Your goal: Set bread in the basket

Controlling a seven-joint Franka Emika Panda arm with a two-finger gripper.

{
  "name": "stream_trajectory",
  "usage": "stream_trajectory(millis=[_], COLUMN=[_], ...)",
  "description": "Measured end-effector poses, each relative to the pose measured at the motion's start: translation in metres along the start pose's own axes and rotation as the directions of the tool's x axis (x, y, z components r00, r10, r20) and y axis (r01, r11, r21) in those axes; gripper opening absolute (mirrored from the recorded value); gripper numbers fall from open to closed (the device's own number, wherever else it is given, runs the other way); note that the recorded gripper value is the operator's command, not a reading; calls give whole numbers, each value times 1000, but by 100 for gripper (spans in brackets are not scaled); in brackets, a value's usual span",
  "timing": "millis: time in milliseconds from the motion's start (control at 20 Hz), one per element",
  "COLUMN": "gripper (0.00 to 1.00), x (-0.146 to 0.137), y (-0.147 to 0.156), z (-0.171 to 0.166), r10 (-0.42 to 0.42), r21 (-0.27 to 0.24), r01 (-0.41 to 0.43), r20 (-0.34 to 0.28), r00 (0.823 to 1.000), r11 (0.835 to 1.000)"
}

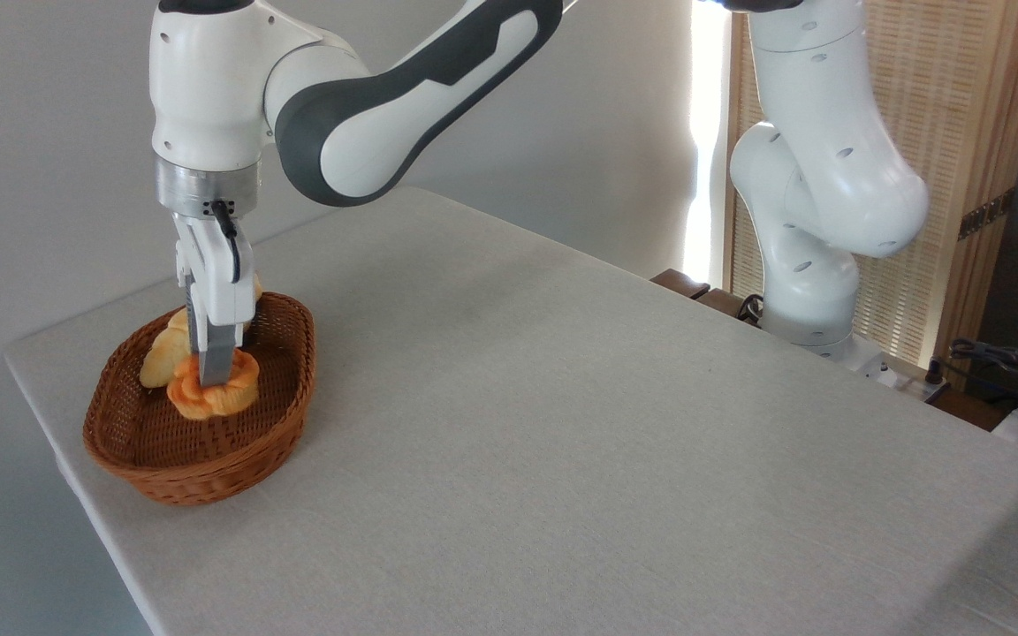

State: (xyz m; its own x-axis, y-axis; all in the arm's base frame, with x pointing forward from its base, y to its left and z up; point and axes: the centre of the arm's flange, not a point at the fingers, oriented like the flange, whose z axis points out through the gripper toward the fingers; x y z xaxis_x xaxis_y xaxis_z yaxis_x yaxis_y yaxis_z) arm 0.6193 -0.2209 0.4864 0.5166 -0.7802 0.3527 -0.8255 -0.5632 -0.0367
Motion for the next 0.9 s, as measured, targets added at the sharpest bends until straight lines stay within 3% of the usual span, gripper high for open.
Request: stream_trajectory(millis=[350, 500, 750, 900], gripper=[100, 100, 100, 100], x=[0, -6, -49, -77], y=[-1, -9, -33, -43], z=[-1, -17, -94, -134], r10=[0, -15, -82, -94], r21=[2, 8, -44, -57], r01=[0, 15, 88, 111], r20=[-2, -1, 112, 244], r00=[1000, 1000, 990, 965], r11=[1000, 1000, 995, 992])
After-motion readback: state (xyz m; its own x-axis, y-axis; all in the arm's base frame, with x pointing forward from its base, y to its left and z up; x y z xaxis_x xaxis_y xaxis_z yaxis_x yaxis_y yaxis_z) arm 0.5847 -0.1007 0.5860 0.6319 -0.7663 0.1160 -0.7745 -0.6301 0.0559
